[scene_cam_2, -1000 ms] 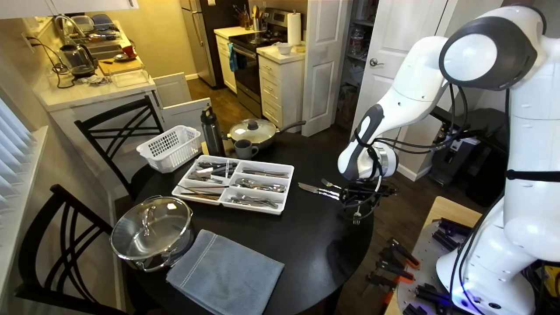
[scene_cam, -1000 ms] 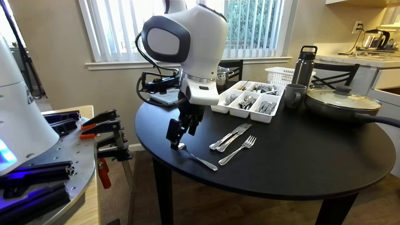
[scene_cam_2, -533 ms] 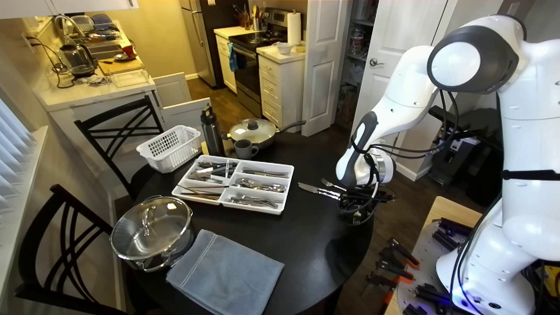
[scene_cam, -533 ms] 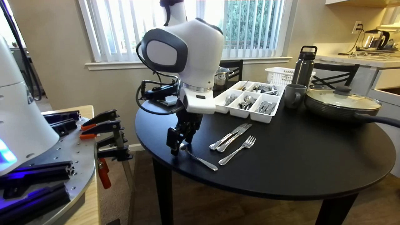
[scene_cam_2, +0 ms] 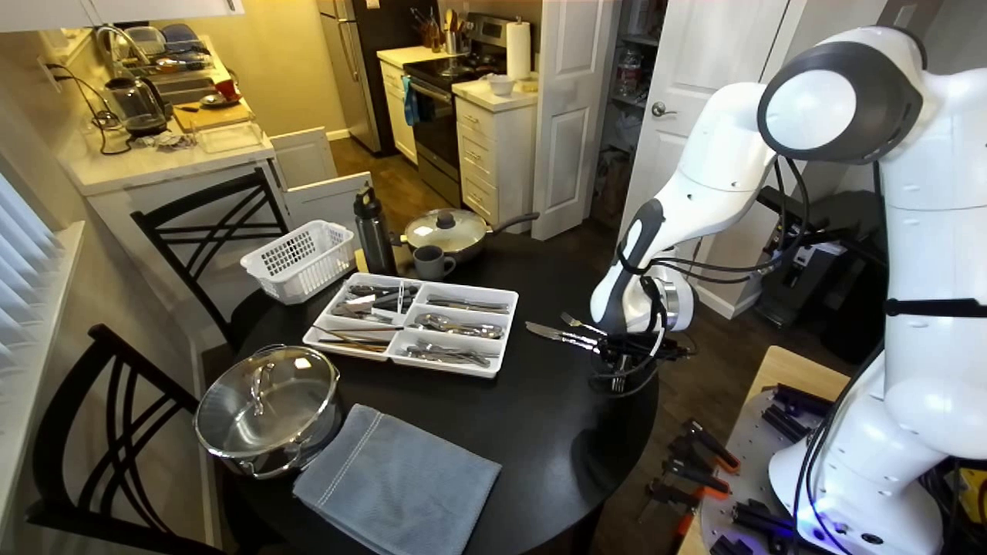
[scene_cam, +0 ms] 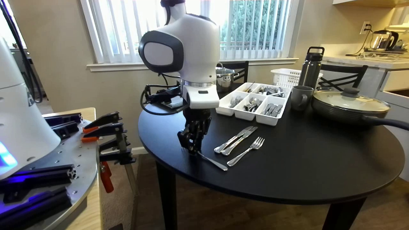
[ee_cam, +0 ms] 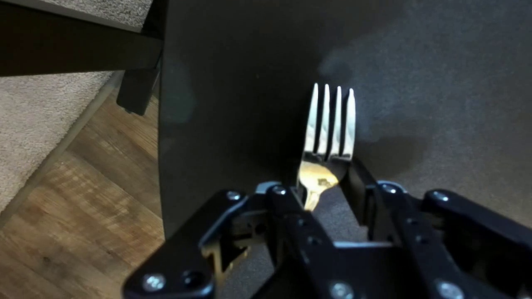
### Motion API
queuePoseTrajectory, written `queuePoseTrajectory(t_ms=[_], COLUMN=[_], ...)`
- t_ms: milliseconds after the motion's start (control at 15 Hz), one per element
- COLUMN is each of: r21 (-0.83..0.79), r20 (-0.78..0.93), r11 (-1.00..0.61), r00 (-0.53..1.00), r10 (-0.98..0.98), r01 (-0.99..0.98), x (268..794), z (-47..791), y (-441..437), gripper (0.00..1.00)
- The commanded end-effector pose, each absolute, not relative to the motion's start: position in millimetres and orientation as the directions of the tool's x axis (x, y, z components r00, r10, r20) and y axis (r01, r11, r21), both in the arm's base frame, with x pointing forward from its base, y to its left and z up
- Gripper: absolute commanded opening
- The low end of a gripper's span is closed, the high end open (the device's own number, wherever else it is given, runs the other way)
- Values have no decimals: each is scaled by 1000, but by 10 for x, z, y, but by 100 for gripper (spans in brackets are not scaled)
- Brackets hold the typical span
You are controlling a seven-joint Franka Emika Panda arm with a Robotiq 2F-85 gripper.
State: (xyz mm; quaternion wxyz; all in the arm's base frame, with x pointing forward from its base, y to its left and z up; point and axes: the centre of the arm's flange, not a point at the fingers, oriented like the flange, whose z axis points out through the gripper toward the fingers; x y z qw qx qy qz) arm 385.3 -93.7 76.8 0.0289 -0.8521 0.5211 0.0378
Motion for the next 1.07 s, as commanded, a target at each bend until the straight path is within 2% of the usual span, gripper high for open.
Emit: queuePoseTrajectory(t_ms=[0,400,733,1000], r21=[-29,-212,-287,-270], r20=[-90,-142,-89,-61], r11=[-492,-692,-682,-727], r00=[493,723,727,764], r10=[-865,-676,-681,-642], r01=[-870,-690,-673,-632], x=[3913,4305,4647,4849], z=[796,1170,1547,1614], y=[-829,-14,300,279], gripper=[7,7,7,7])
